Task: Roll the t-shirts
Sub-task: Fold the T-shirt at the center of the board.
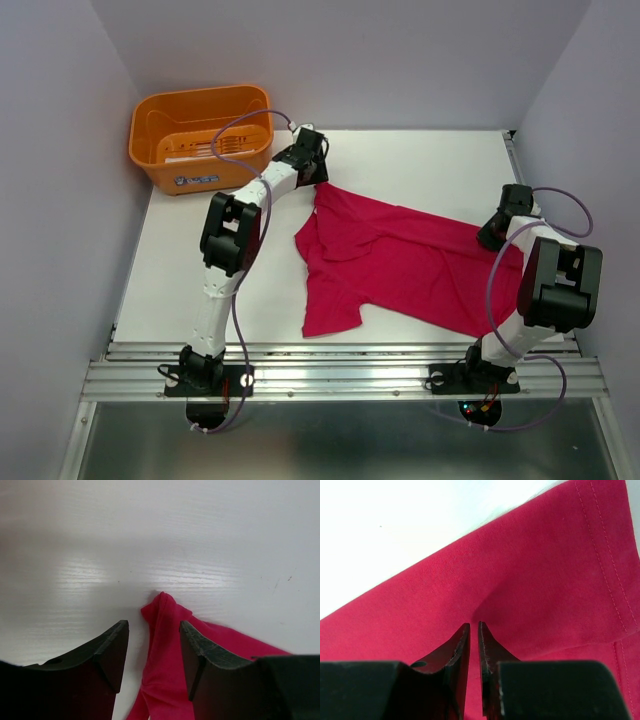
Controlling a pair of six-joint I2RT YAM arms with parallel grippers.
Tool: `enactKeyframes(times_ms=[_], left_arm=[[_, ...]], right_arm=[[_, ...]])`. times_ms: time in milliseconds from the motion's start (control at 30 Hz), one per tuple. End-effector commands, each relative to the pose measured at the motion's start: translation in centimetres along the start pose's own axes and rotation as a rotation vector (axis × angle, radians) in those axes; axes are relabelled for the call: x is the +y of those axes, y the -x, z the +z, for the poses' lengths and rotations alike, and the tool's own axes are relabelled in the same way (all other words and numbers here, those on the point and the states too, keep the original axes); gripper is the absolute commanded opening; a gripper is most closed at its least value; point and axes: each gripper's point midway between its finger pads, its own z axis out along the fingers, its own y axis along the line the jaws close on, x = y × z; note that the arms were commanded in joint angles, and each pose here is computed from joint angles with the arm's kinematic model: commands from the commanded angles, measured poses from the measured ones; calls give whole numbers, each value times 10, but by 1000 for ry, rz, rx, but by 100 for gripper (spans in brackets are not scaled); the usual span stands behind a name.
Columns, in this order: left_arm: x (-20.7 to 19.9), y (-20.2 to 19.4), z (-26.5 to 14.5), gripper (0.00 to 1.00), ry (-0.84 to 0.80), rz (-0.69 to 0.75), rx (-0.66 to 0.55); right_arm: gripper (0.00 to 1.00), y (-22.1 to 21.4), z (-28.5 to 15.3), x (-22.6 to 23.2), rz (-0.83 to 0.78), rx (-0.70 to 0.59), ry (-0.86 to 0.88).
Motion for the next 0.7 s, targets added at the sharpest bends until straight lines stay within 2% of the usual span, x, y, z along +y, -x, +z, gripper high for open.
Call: enactKeyframes(times_ms=[0, 267, 367, 433, 467, 633, 667], left_arm=[[-16, 26, -11, 57, -53, -10, -60], [-20, 16, 11, 55, -37, 5, -21], [-24, 14, 12, 49, -49, 11, -16], [-27, 11, 12, 37, -61, 17, -7], [-27, 11, 12, 37, -60, 18, -6], [-29, 7, 11, 0, -70, 28, 5], [-26, 8, 10, 0, -61, 27, 5]], right_arm=[[17, 7, -3, 0, -7, -16, 4], [18, 7, -3, 0, -5, -18, 4], [17, 7, -3, 0, -6, -18, 4], [17, 8, -4, 0, -5, -20, 3], [17, 7, -3, 0, -5, -19, 2], [17, 7, -3, -1, -7, -18, 0], [17, 8, -3, -1, -7, -20, -2]])
